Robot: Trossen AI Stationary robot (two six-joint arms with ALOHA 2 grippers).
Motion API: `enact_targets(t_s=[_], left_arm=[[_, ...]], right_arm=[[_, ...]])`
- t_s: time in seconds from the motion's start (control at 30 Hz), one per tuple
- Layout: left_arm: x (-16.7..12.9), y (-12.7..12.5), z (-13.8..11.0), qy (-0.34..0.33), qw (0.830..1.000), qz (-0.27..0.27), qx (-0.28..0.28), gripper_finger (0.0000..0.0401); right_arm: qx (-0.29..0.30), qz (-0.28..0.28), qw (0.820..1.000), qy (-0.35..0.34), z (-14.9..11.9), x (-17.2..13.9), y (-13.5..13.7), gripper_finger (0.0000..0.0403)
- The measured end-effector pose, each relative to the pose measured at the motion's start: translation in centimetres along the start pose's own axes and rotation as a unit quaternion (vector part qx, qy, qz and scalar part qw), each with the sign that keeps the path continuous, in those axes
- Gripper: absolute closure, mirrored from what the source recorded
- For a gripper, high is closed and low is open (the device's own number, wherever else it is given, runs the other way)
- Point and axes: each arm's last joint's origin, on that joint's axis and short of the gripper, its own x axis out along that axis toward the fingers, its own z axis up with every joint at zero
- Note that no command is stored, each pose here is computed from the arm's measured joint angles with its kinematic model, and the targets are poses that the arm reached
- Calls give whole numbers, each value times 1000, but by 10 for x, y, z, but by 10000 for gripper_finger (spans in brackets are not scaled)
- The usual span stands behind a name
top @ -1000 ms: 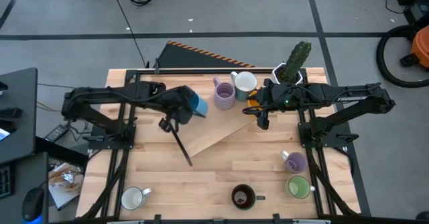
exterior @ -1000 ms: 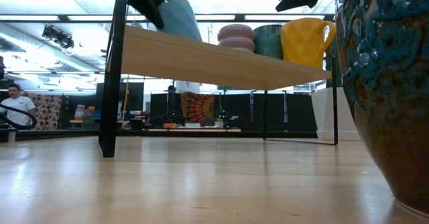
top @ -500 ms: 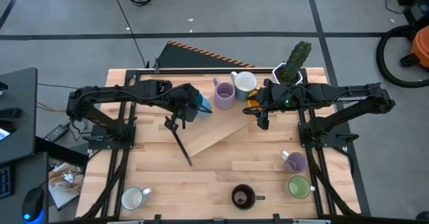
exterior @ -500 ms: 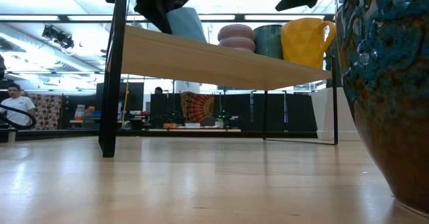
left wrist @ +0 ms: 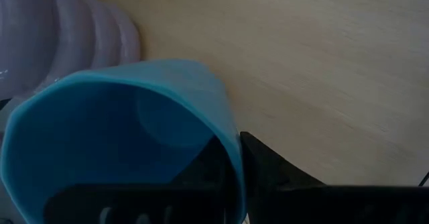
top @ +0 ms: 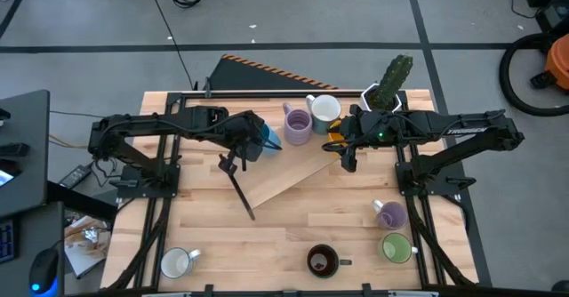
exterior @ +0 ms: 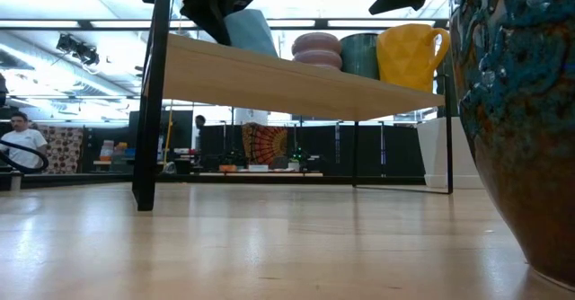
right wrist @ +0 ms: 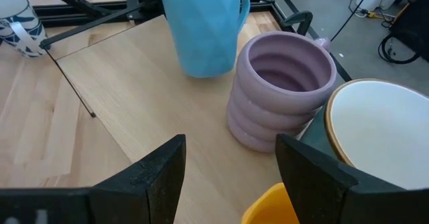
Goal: Place coffee mugs
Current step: Put the blue mug on the shelf
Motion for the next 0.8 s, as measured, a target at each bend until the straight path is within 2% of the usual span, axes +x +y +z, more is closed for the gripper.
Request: enact_targets(t_s=[0.8], left_arm=[[0, 0, 0, -3, 1000, -4, -1, 363]], right_arm=[[-1, 0, 1000, 0, 0, 0, 0, 167]])
